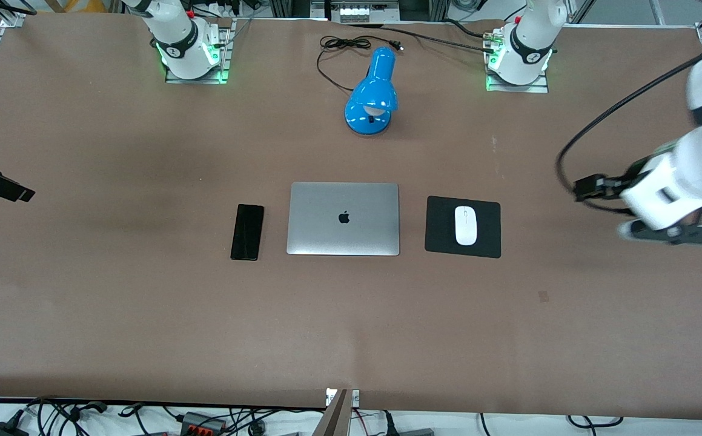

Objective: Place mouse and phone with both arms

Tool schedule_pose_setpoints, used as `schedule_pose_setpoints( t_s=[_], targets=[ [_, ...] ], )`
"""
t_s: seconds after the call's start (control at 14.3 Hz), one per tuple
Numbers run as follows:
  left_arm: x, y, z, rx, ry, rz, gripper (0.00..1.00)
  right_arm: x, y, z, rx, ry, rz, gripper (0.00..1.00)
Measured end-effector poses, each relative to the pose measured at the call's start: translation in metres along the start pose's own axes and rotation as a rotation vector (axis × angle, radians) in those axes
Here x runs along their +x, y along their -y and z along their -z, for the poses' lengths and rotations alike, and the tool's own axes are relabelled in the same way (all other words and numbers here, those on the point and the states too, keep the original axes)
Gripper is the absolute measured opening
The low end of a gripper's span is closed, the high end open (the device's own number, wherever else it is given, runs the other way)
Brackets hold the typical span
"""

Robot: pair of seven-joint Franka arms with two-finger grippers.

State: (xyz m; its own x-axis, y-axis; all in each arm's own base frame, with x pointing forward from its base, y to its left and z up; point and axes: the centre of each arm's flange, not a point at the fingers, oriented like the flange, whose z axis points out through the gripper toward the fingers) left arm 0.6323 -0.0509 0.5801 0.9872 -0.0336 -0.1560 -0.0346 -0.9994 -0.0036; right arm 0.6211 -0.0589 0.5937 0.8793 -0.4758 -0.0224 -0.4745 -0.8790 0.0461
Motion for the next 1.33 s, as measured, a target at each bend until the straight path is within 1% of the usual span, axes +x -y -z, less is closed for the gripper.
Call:
schedule_pose_setpoints(
  t_s=[0.07, 0.14, 0.21, 0.28, 0.35, 0.42, 0.56, 0.77, 0.91, 1.19, 1.33],
  targets=[
    [-0.010, 0.010, 0.007, -0.034, -0.001, 0.029, 1.00, 0.005, -0.008, 0.001, 0.013, -0.008, -0.017, 1.00],
    [-0.018, 0.024, 0.010, -0.071, -0.020, 0.066, 1.00, 0.010, -0.017, 0.004, 0.040, -0.020, -0.035, 1.00],
    [-0.026, 0.036, 0.014, -0.090, -0.066, 0.093, 1.00, 0.010, -0.023, 0.007, 0.062, -0.017, -0.042, 1.00],
    [-0.036, 0.044, 0.016, -0.092, -0.108, 0.107, 1.00, 0.002, -0.024, 0.009, 0.073, -0.005, -0.036, 1.00],
    [-0.049, 0.046, 0.019, -0.088, -0.131, 0.111, 1.00, -0.012, -0.020, 0.010, 0.076, 0.005, -0.020, 1.00],
    [-0.064, 0.043, 0.022, -0.083, -0.145, 0.106, 1.00, -0.026, -0.015, 0.011, 0.083, -0.006, -0.005, 1.00],
    [-0.086, 0.034, 0.026, -0.065, -0.150, 0.089, 1.00, -0.045, -0.012, 0.014, 0.087, -0.037, 0.026, 1.00],
    [-0.089, 0.034, 0.019, -0.051, -0.131, 0.089, 1.00, -0.050, -0.019, 0.012, 0.051, -0.060, 0.171, 1.00],
    [-0.088, 0.034, 0.014, -0.048, -0.115, 0.087, 1.00, -0.047, -0.022, 0.009, 0.039, -0.062, 0.207, 1.00],
    [-0.087, 0.029, 0.015, -0.036, -0.115, 0.077, 1.00, -0.041, -0.025, 0.001, 0.033, -0.059, 0.257, 1.00],
    [-0.087, 0.030, 0.015, -0.034, -0.116, 0.077, 1.00, -0.038, -0.028, -0.002, 0.031, -0.054, 0.260, 1.00]
  ],
)
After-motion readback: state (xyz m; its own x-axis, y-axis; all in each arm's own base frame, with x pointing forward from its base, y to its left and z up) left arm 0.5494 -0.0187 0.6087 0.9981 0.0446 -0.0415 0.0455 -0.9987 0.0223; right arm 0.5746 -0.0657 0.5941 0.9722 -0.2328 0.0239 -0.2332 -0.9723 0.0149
